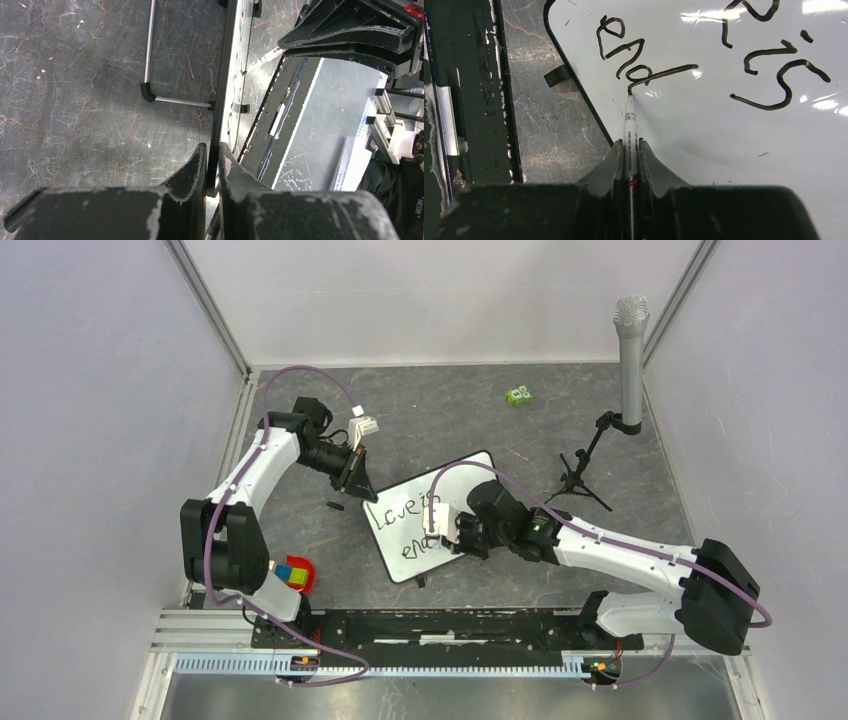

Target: Write a sentence on the whiteboard

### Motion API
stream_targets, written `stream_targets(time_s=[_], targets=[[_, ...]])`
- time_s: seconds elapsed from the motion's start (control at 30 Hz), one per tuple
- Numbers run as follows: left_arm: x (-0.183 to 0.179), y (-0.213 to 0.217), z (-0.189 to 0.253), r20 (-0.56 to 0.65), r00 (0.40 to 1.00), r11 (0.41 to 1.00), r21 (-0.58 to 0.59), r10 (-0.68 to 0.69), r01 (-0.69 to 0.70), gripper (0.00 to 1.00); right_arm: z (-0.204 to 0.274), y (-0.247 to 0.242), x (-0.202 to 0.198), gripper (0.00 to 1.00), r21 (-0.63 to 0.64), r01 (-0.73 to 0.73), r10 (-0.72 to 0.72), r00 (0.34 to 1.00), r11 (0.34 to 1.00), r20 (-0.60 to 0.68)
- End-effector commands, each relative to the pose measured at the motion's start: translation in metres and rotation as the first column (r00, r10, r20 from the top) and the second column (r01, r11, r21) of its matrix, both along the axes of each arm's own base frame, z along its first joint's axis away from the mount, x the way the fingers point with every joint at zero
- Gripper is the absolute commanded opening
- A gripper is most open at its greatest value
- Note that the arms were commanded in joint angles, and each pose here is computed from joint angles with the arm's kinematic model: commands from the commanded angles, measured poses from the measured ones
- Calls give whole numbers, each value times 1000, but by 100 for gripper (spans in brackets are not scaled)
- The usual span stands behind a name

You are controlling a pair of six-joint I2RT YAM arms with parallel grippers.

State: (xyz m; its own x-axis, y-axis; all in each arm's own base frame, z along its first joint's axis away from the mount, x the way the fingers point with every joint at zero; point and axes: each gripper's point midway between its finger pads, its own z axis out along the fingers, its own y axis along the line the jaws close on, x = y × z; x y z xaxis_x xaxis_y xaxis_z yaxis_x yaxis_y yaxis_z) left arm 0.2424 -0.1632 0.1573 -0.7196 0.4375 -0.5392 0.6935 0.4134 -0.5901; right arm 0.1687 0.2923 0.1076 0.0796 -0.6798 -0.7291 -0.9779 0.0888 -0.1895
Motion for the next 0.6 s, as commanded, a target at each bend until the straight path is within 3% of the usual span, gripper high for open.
stream_targets(time_s=[0.0,0.57], targets=[[0,2,-7,11,1000,999,33,-22,21,2,20,0,14,0,10,34,-34,997,999,66],[0,2,-6,13,1000,999,29,-22,22,2,47,-4,20,0,74,65,-74,990,995,120]])
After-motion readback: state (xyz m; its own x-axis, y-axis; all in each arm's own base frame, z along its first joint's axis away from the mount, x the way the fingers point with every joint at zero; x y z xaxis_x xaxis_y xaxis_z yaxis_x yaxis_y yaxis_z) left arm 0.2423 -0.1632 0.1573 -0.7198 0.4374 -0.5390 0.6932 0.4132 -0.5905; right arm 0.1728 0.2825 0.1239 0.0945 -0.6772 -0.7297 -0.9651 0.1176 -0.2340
